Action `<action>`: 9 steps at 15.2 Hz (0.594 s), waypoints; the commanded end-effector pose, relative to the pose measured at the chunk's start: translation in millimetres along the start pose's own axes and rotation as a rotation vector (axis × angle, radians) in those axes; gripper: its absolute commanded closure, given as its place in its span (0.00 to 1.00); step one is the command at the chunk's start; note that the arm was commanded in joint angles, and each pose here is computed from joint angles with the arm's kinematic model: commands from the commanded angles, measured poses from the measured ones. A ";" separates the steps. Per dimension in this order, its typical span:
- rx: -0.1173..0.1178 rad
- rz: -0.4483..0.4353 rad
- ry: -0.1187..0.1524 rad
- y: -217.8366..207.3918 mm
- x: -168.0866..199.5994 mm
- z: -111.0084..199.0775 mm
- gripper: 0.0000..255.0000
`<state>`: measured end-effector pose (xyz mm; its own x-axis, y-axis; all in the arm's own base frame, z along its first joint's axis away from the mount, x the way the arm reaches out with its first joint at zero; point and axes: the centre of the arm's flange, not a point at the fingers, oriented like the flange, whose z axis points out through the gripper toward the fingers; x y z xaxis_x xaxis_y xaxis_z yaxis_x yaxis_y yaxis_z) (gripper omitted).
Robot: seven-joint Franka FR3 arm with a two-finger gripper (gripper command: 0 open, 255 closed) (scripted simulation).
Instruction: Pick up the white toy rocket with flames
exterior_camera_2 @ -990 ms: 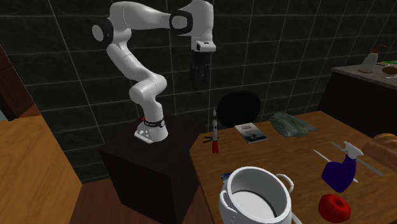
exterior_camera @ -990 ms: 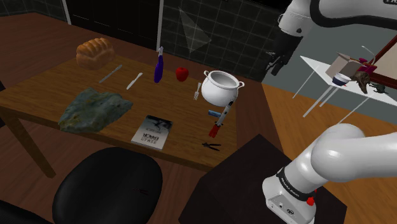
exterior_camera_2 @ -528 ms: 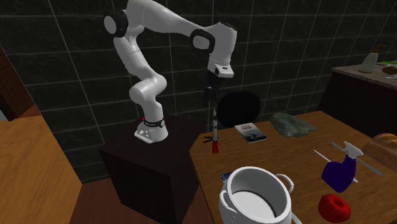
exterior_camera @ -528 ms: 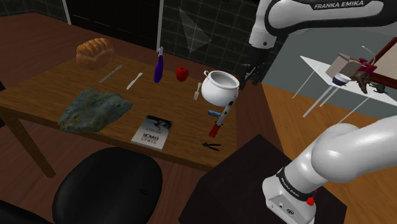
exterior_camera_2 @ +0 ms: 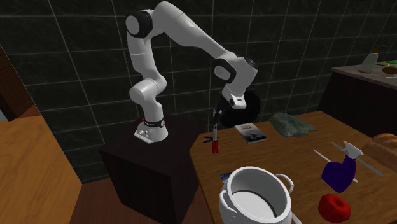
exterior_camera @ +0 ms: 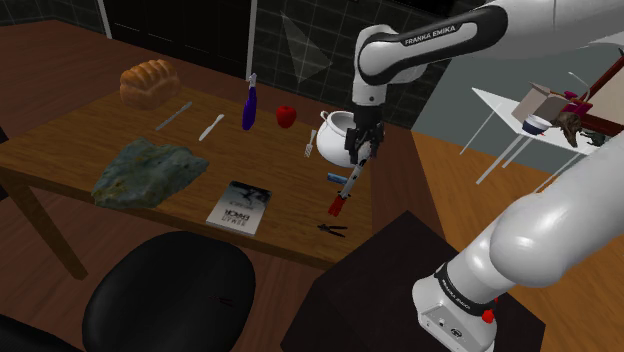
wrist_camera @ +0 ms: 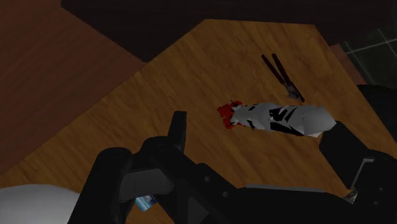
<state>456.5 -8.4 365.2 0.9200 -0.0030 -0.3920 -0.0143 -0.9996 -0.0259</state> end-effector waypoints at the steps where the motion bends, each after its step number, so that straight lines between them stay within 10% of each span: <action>1: 0.015 -0.014 -0.059 -0.7 22.3 21.6 0.00; 6: 0.051 -0.047 -0.199 -7.7 72.7 81.8 0.00; 9: 0.051 -0.047 -0.199 -7.3 78.9 96.3 0.00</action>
<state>490.8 0.9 252.5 0.8263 0.0530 -0.5607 0.0018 -0.9958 -0.0915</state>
